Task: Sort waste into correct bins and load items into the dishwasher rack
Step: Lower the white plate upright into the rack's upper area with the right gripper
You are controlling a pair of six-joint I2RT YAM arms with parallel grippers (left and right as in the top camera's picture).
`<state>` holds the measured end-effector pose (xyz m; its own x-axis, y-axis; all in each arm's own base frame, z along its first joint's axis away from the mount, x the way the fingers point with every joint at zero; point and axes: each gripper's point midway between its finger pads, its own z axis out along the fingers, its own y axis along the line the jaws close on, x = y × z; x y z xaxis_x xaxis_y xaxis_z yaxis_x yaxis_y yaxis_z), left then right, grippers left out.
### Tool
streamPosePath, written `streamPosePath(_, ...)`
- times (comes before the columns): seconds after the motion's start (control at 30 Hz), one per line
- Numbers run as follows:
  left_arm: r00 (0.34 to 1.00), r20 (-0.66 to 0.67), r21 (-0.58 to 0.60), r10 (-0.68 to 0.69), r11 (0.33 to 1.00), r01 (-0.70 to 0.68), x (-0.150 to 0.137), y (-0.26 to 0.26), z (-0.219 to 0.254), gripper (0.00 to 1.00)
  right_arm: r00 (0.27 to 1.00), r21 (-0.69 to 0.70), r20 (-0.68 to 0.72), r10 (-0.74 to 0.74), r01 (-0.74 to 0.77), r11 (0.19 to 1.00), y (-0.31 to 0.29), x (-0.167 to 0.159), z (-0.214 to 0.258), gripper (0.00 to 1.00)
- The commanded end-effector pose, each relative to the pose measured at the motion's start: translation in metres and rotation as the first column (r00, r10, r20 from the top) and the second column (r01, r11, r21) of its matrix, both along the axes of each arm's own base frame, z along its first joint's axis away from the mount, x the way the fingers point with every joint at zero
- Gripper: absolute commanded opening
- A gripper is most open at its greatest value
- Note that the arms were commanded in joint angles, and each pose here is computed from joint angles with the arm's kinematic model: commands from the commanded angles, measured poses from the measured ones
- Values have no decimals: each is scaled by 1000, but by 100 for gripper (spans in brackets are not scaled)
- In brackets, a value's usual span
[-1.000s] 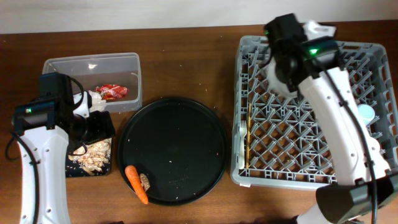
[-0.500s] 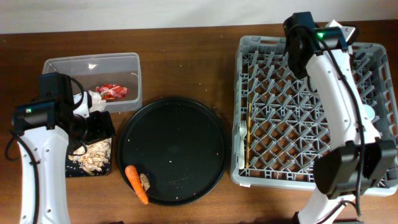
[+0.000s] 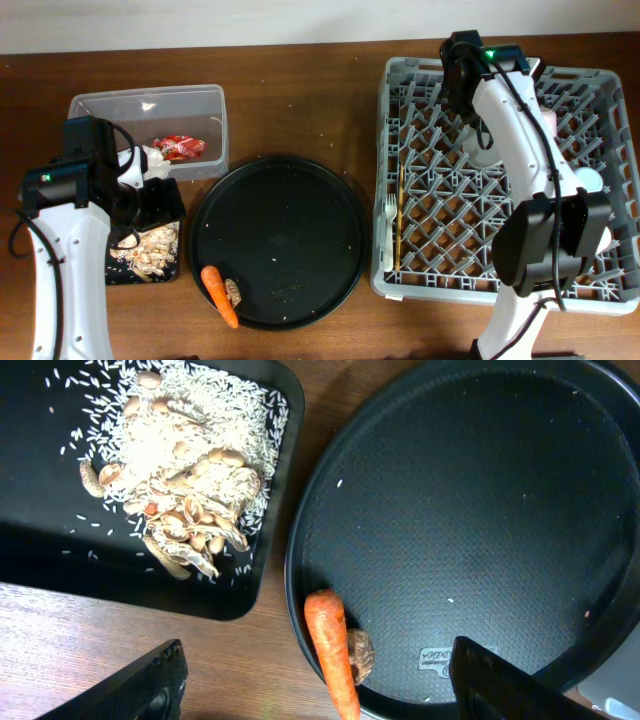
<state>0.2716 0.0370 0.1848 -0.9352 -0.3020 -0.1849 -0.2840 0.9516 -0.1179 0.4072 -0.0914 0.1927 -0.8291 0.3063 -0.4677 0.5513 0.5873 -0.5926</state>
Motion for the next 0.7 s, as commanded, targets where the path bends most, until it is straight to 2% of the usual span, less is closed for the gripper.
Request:
streamPosePath(0.0,1000,13,-10,7,1000,-7,0,-1,1,84,999,118,-12,33,-31,993,30,3,-20,4)
streamPosePath(0.23,1000,12,-10,7,1000,-7,0,-1,1,84,992,185,-2,127,-125,975,77,8,-27,6)
streamPosePath(0.27,1000,12,-10,7,1000,-7,0,-1,1,84,990,193,-3,140,-137,972,83,8,-28,13)
streamPosePath(0.3,1000,12,-10,8,1000,-7,0,-1,1,84,989,197,-7,150,-146,969,88,7,-29,33)
streamPosePath(0.33,1000,12,-10,7,1000,-7,0,-1,1,85,987,200,-13,160,-154,968,92,6,-29,43)
streamPosePath(0.37,1000,12,-10,7,1000,-7,0,-1,1,85,986,199,-22,167,-159,967,94,4,-29,53)
streamPosePath(0.4,1000,13,-10,7,1000,-7,0,-1,1,85,985,198,-29,171,-162,967,96,2,-29,57)
streamPosePath(0.53,1000,13,-10,7,1000,-7,0,-1,1,85,984,220,-42,171,-158,963,97,-6,-24,59)
streamPosePath(0.67,1000,13,-10,7,1000,-7,0,-1,1,85,984,244,36,172,-176,954,98,-12,4,59)
